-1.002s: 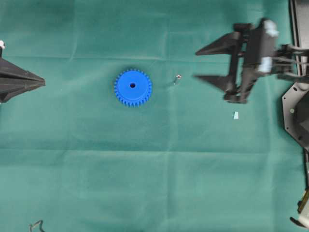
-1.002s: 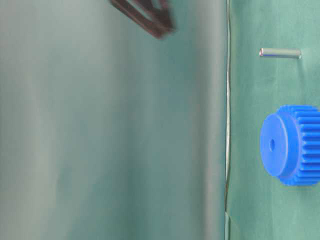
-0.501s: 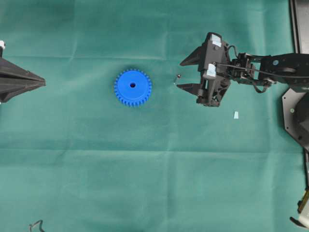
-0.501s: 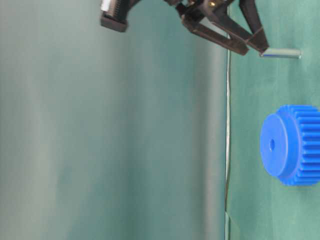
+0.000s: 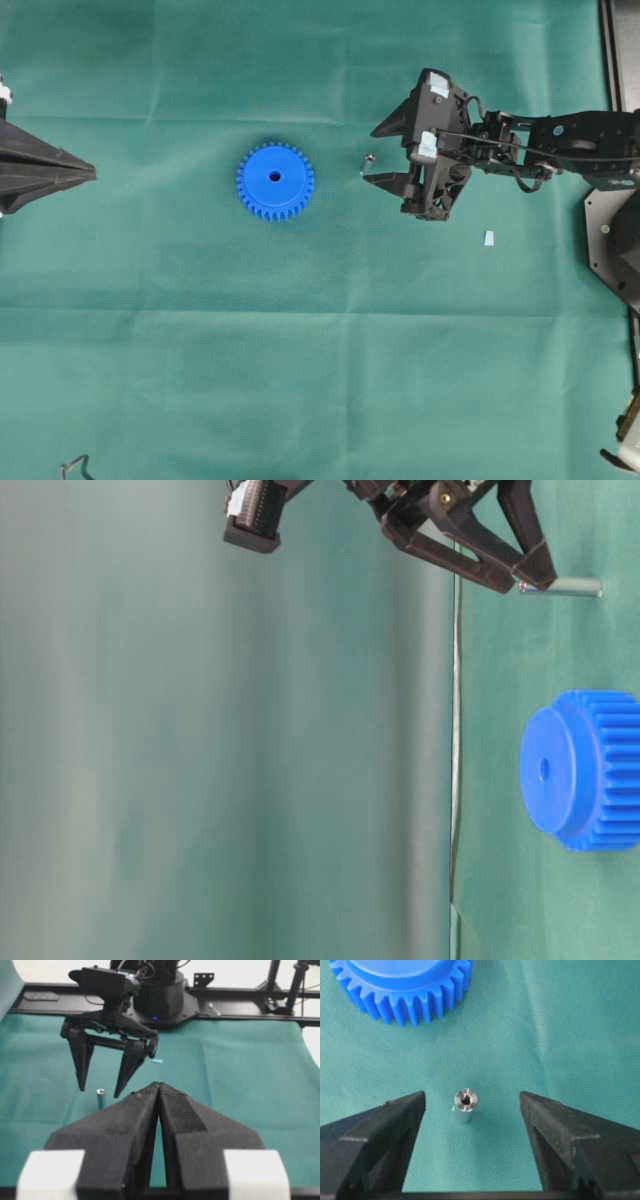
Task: Insert the shaft into the center hole of the gear.
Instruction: 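Close the right gripper on the silver shaft and lift it, then carry the shaft left and position it above the gear's center hole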
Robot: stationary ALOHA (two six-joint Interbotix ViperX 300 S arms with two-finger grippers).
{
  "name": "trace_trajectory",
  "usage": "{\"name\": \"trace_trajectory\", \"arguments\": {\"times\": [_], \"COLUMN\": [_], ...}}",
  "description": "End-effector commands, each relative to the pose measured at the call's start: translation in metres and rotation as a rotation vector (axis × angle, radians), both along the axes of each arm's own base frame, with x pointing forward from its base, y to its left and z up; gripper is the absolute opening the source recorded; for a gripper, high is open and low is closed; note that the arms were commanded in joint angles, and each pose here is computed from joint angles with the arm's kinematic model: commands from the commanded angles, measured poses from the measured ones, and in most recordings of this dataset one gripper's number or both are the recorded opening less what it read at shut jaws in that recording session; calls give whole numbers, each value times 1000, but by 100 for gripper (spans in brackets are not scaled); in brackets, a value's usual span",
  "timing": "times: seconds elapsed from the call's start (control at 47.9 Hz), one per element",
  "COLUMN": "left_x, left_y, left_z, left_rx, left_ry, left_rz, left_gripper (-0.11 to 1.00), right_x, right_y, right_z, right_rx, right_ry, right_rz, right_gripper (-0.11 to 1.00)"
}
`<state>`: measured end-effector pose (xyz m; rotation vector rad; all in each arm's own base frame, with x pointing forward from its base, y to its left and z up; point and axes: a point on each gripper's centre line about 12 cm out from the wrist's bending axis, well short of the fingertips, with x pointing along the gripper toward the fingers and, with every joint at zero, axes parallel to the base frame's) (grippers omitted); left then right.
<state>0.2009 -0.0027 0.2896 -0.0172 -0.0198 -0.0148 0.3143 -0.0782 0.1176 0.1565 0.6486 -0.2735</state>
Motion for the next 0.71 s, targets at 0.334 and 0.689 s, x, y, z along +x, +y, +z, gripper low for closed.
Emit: {"name": "trace_trajectory", "arguments": {"times": [0.334,0.689], "left_x": [3,3], "left_y": [0,0], "left_z": [9,9], "left_rx": [0,0], "left_ry": [-18,-18], "left_rz": [-2,-1], "left_gripper": [0,0], "right_x": [9,13], "right_y": [-1,2], "right_z": [4,30], "right_rx": [3,2], "right_ry": [-5,-26], "right_rz": [2,13], "right_gripper": [20,17]}}
